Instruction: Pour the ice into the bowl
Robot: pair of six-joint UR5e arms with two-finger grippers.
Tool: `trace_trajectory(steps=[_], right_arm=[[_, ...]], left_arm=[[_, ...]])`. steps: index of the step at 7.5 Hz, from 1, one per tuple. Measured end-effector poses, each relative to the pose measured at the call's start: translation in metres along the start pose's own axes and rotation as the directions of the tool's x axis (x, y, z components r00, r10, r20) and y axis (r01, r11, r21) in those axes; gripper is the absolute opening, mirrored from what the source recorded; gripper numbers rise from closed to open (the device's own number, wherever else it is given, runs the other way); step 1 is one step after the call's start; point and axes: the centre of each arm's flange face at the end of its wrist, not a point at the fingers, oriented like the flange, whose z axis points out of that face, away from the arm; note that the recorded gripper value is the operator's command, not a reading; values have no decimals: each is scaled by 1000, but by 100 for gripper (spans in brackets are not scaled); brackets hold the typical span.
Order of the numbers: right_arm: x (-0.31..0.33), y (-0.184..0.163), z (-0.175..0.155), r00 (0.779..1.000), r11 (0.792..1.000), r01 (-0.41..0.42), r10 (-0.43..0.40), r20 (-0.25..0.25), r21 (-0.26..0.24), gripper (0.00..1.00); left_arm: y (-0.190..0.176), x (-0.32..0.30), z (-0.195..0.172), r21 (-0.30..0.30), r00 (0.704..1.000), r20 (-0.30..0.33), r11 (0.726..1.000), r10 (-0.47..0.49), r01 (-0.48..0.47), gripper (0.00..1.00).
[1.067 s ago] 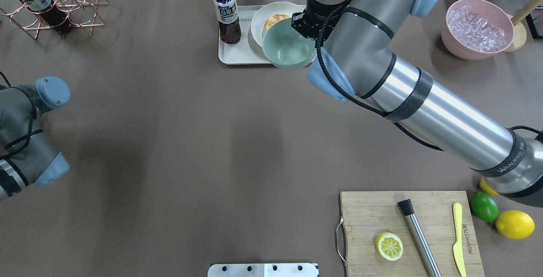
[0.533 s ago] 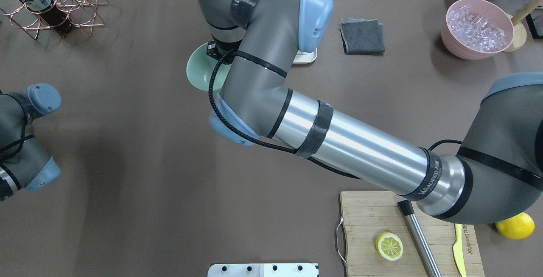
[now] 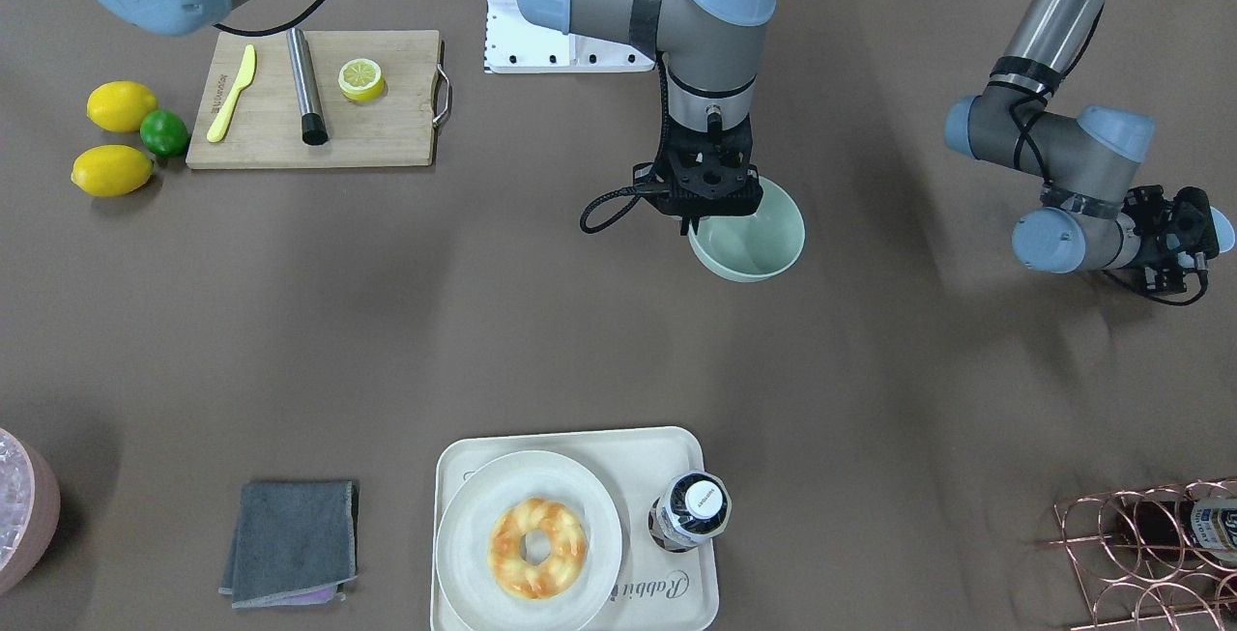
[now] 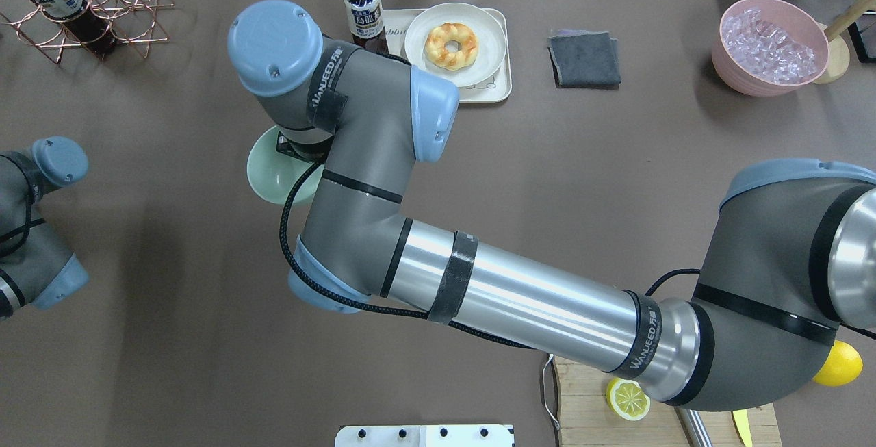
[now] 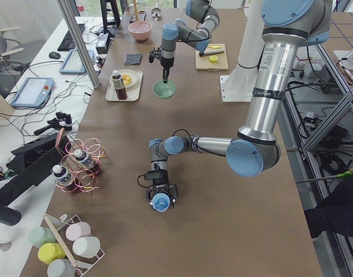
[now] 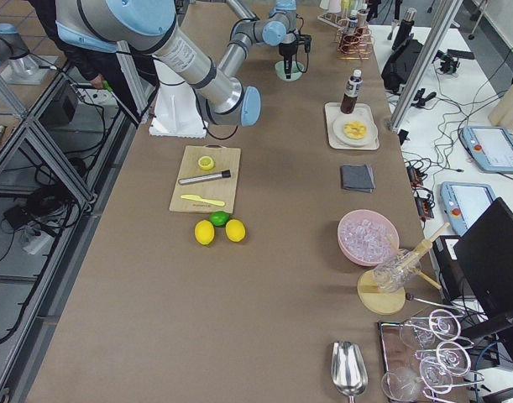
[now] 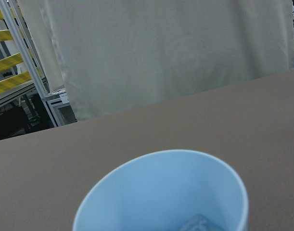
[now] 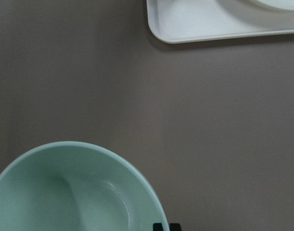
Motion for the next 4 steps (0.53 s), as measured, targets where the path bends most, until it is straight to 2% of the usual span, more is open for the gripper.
trace_trajectory(steps=[1,4], right_arm=[[-8,15,13,1000,1000,21,-21,16,1,0],[-15,40,69,997,998,62,-63,44,26,0]], left_arm=[[-1,0,4,0,1000,2,1000,-1,1,60],[-2,-1,6,0,1000,2,1000,-9,9,59]])
